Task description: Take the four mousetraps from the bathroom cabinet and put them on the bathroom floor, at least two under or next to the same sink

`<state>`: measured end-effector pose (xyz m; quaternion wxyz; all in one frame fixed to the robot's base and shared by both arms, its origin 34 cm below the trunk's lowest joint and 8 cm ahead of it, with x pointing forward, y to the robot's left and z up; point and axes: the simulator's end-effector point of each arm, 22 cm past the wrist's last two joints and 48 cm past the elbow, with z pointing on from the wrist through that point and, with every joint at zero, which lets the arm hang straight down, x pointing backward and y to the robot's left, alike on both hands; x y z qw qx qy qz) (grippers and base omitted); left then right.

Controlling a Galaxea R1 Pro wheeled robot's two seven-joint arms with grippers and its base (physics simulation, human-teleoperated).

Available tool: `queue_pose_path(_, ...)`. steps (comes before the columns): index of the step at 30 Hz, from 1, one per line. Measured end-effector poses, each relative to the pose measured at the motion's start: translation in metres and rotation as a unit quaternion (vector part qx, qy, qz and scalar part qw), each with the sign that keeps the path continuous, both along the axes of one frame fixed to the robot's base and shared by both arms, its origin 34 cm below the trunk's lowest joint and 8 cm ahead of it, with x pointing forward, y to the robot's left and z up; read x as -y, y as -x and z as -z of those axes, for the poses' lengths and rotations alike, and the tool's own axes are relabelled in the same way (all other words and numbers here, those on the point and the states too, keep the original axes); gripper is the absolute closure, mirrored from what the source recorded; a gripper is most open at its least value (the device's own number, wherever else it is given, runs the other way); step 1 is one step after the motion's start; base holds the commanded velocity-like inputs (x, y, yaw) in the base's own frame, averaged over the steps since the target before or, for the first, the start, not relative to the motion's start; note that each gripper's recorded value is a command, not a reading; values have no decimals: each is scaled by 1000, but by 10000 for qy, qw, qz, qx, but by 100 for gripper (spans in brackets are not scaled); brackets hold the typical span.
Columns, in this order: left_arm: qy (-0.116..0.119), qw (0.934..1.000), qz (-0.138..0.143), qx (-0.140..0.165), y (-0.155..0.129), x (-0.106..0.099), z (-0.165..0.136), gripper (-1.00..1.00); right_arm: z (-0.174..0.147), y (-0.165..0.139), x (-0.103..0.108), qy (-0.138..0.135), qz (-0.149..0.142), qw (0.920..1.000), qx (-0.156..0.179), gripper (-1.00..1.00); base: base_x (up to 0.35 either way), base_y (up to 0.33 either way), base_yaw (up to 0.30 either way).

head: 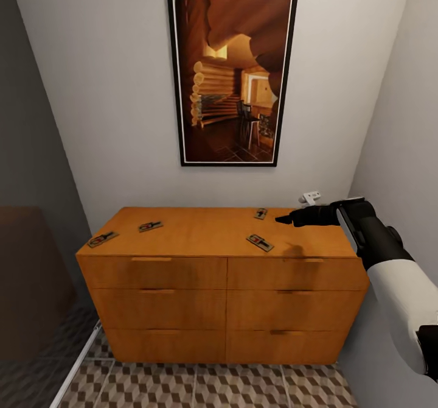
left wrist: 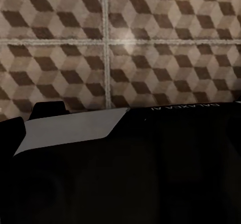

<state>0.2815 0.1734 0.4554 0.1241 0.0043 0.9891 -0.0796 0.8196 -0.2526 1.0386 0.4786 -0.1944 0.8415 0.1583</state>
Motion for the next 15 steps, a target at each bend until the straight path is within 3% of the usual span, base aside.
queue_pose_path(15, 0, 10000, 5, 0, 0, 0, 0, -100, 15, 0, 7, 56, 77, 9998, -179, -100, 0, 24, 0)
